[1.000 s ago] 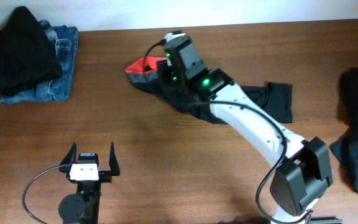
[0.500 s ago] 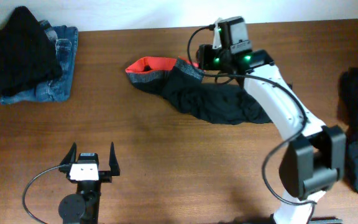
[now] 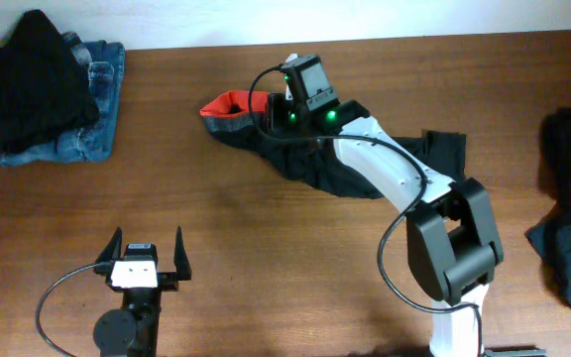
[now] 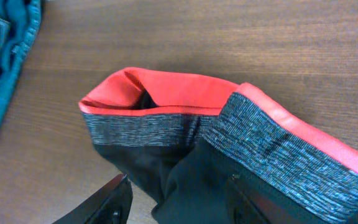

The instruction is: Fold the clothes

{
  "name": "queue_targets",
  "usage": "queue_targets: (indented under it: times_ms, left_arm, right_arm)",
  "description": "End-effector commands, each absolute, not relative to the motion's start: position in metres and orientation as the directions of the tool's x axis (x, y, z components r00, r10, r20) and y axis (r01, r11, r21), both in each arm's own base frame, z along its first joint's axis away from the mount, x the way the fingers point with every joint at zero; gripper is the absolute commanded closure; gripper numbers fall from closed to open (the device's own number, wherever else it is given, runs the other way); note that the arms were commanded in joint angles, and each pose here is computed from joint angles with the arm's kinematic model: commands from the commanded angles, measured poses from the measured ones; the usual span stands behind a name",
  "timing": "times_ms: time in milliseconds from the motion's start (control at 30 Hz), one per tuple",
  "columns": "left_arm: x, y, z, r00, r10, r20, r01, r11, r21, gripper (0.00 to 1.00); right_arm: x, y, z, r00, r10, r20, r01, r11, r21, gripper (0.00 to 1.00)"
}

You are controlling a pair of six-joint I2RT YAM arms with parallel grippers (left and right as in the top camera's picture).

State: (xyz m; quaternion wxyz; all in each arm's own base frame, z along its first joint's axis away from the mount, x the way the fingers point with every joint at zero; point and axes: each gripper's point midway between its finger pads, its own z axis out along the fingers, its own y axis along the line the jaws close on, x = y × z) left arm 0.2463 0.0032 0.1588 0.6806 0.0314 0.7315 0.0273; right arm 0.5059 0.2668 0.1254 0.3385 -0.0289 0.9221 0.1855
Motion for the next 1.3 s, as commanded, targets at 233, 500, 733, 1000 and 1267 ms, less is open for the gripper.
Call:
queue_targets:
  times_ms: [233,500,733,1000,1267]
  left_arm:
    - [0.246,0.003,0.158,-0.073,0.095,-0.993,0.015,0.995,0.094,0.01]
    - [0.246,0.003,0.158,-0.073,0.095,-0.993,0.015,0.995,0.094,0.01]
    - [0.246,0.003,0.158,-0.073,0.095,-0.993,0.015,0.995,0.094,0.01]
    - [0.246,0.003,0.158,-0.073,0.095,-0.993,0.015,0.995,0.094,0.01]
    - [0.246,0.003,0.158,-0.073,0.095,-0.993,0.015,0.995,0.094,0.01]
  right_arm:
    - [0.527,0.250,0.100,-0.732,0.170,-0.660,-0.014,0.964,0.264,0.47]
    - [0.532,0.247,0.091,-0.721,0.215,-0.658,0.037,0.961,0.273,0.47]
    - [0.534,0.248,0.074,-0.731,0.214,-0.648,0.045,0.963,0.267,0.47]
    - [0.534,0.244,0.073,-0.726,0.213,-0.654,0.058,0.966,0.251,0.73]
    - [0.533,0.243,0.071,-0.731,0.211,-0.649,0.059,0.967,0.248,0.96]
